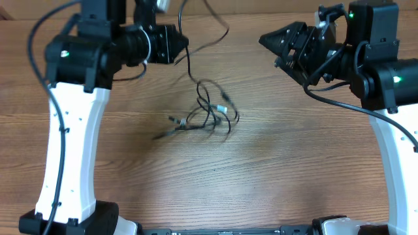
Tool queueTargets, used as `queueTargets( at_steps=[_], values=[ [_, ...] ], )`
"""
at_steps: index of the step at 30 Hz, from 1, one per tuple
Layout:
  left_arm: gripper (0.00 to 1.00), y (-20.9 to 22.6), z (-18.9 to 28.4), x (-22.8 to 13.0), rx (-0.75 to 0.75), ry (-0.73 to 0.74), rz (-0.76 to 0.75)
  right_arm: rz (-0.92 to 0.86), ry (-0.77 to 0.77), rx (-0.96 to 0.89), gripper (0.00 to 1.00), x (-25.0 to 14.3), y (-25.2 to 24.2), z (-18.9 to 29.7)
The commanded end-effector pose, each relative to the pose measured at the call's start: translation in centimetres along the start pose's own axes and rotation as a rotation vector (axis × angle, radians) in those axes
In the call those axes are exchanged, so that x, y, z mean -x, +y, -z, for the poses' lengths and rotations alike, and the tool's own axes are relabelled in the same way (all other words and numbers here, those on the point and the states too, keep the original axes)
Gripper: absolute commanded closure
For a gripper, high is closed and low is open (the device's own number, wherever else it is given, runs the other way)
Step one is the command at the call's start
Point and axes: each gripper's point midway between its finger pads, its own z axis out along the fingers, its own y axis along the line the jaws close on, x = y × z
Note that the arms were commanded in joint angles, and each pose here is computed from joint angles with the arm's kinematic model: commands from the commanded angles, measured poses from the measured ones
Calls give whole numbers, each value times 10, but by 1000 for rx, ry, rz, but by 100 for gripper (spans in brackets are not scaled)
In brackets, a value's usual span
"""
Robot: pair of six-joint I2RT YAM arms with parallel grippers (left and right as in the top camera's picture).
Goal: Untangle cables
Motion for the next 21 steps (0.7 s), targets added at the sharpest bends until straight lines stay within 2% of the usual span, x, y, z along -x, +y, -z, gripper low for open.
queueTargets(
  at_steps=[1,7,15,21],
  values=[
    [96,-63,47,25,-179,-120,-35,20,-71,-95,25,11,-16,4],
    [96,-101,85,60,-268,-283,-91,13,-46,-166,24,4,-37,-1],
    [96,-127,112,92,-364,-419,-54,-11,0,-210,23,-5,-60,-13],
    [96,-149,141,124,-412,-607,-179,-23,50,-255,22,-16,-84,-24]
  ],
)
